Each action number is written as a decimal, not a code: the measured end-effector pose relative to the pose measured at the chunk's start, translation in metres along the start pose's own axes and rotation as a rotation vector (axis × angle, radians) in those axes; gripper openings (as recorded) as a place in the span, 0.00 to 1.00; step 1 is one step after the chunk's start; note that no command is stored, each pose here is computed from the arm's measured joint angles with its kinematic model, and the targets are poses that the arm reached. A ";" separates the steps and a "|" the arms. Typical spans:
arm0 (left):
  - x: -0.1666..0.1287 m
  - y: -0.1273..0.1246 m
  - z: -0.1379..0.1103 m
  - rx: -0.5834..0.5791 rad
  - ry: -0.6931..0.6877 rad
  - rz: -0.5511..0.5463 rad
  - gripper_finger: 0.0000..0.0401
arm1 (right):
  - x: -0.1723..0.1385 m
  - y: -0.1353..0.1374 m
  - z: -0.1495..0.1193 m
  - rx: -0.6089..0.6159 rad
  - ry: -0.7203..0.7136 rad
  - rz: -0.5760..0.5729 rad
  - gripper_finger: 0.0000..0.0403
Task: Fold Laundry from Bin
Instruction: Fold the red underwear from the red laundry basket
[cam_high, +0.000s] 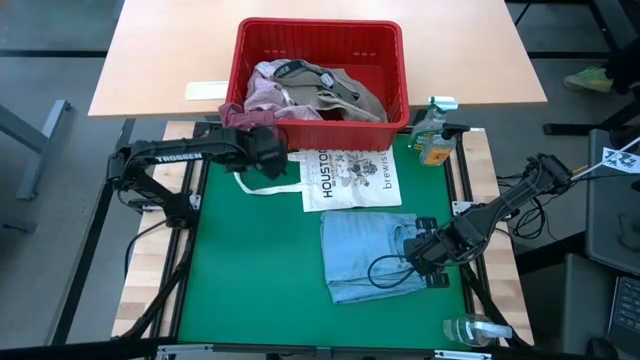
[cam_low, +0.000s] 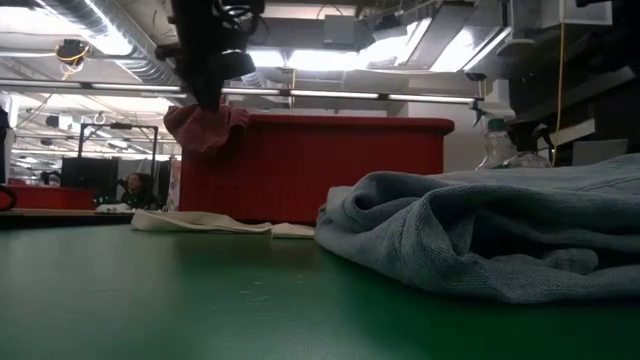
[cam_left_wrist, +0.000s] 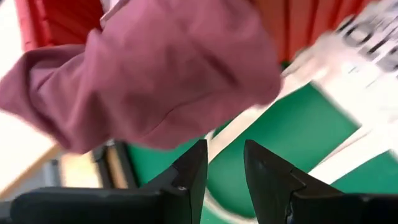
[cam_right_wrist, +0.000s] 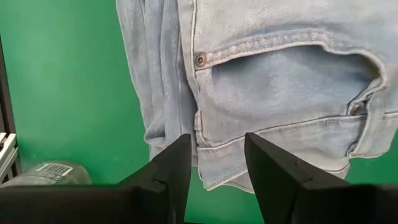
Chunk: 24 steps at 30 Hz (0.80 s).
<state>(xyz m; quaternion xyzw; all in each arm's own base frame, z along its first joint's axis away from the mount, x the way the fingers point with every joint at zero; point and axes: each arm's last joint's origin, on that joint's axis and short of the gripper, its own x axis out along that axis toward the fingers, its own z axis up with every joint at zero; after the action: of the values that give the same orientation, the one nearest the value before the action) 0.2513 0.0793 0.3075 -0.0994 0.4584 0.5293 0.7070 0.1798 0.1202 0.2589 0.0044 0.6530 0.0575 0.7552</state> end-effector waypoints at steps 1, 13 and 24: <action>0.001 -0.001 0.003 -0.021 -0.014 -0.013 0.25 | 0.000 0.000 0.000 0.000 -0.004 -0.007 0.37; 0.007 0.002 0.013 -0.090 -0.056 -0.030 0.25 | 0.000 -0.001 0.000 0.000 -0.013 -0.022 0.37; 0.021 0.002 0.019 -0.097 -0.034 0.006 0.40 | 0.000 -0.001 0.001 0.000 -0.014 -0.022 0.37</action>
<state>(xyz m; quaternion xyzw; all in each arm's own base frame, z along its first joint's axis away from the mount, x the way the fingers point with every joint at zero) 0.2599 0.1056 0.3032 -0.1233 0.4205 0.5546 0.7074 0.1804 0.1196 0.2589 -0.0024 0.6476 0.0491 0.7604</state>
